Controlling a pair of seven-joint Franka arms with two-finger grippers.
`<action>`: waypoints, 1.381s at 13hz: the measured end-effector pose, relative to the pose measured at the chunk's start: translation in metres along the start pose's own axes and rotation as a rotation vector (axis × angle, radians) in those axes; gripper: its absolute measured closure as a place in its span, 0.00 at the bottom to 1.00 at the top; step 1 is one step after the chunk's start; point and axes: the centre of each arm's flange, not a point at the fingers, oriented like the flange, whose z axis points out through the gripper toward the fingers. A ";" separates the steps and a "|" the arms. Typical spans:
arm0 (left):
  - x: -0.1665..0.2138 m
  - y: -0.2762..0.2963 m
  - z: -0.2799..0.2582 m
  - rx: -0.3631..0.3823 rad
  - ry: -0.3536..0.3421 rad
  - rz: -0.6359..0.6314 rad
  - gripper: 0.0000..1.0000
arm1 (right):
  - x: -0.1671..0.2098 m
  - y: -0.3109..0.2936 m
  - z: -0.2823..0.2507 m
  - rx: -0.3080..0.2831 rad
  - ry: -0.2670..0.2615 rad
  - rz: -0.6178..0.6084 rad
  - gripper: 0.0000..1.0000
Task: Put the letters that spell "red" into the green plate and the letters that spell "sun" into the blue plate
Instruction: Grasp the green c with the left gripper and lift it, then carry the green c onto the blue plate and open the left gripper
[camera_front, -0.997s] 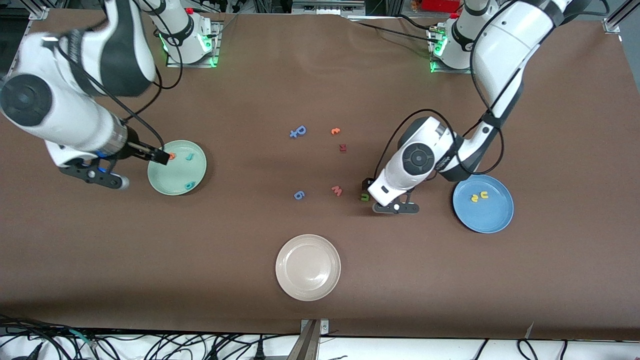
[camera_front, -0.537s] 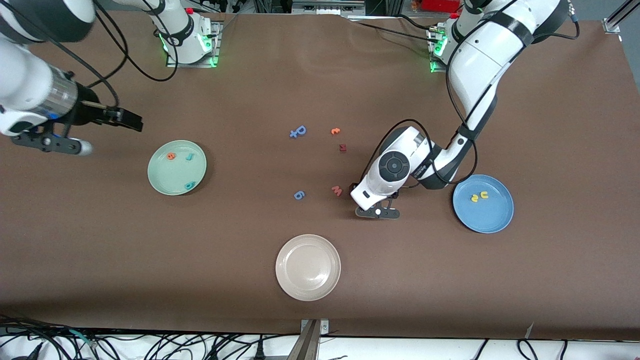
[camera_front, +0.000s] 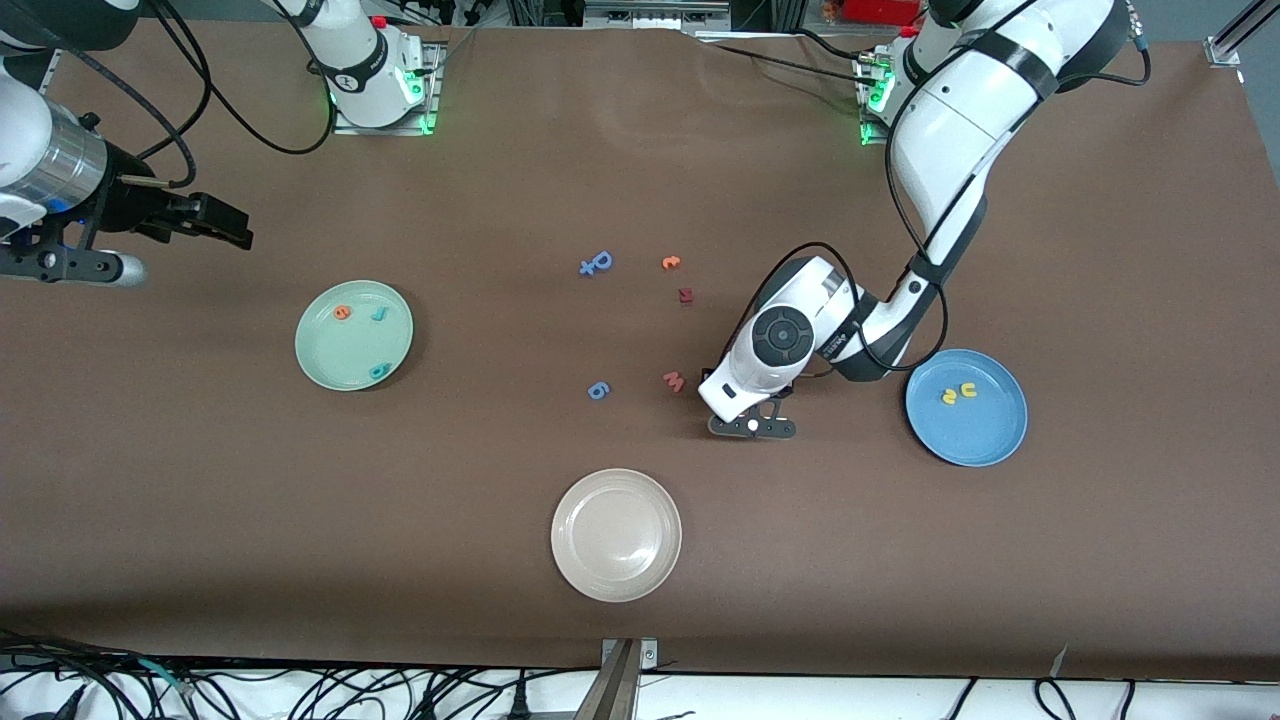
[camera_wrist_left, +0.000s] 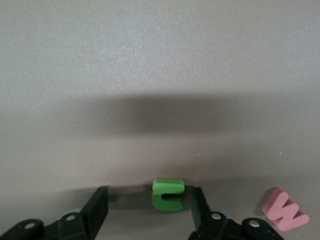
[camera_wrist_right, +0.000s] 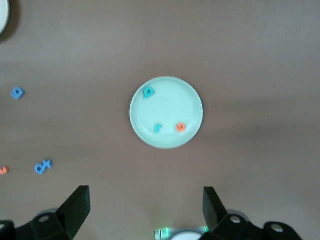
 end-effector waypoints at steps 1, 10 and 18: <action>0.001 0.000 -0.001 0.000 0.001 -0.006 0.41 | -0.006 0.008 0.004 0.007 0.018 0.010 0.00; 0.011 0.003 -0.010 -0.015 0.026 -0.043 0.72 | -0.027 0.029 -0.021 -0.003 0.062 0.032 0.00; 0.069 -0.122 -0.076 0.090 -0.115 -0.088 0.72 | -0.029 0.024 -0.015 -0.011 0.019 0.024 0.00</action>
